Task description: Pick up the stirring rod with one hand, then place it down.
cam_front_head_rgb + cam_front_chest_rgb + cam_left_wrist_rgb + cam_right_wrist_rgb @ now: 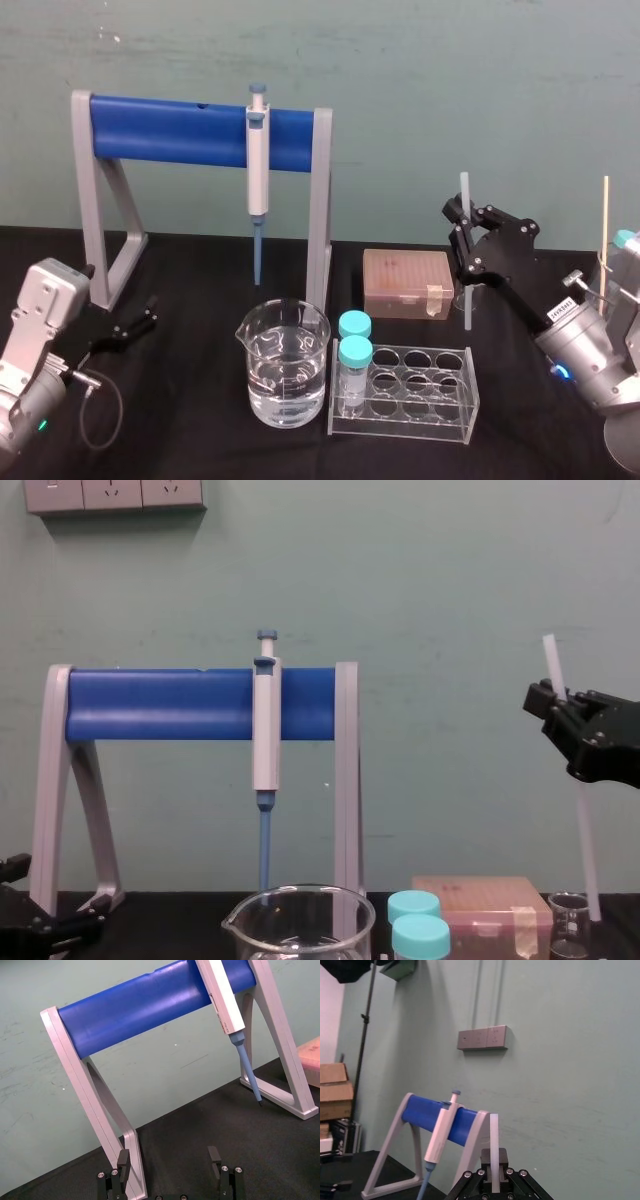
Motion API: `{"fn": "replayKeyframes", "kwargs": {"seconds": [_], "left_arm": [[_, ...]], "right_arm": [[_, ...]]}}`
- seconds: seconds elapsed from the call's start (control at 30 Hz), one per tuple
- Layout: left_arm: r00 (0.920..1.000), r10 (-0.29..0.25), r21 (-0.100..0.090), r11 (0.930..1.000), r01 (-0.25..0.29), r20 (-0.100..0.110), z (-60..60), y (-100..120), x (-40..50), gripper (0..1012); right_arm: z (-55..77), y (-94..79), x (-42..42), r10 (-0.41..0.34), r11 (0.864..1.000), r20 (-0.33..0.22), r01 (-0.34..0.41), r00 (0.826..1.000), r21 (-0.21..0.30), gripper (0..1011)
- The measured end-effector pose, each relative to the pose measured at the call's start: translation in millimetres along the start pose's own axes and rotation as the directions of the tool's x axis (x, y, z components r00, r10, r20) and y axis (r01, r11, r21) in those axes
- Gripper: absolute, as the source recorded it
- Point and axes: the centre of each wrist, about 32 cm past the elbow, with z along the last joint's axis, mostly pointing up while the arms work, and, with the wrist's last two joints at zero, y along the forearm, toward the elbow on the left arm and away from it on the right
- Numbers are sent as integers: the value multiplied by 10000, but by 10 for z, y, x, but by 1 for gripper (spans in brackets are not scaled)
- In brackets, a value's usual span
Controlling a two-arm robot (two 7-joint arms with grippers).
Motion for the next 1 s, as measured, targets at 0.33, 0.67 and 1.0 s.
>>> {"fn": "replayKeyframes", "kwargs": {"seconds": [0.33,0.67,1.0], "left_arm": [[10000,0,0,10000,0,1,0,0,0,1000],[10000,0,1,10000,0,1,0,0,0,1000],[10000,0,0,10000,0,1,0,0,0,1000]], "right_arm": [[13,23,-41,379,9993,-95,-379,9992,14,72],[15,14,-127,616,9979,-314,-622,9976,-180,72],[-17,-27,-174,737,9964,-410,-753,9964,-377,72]]}}
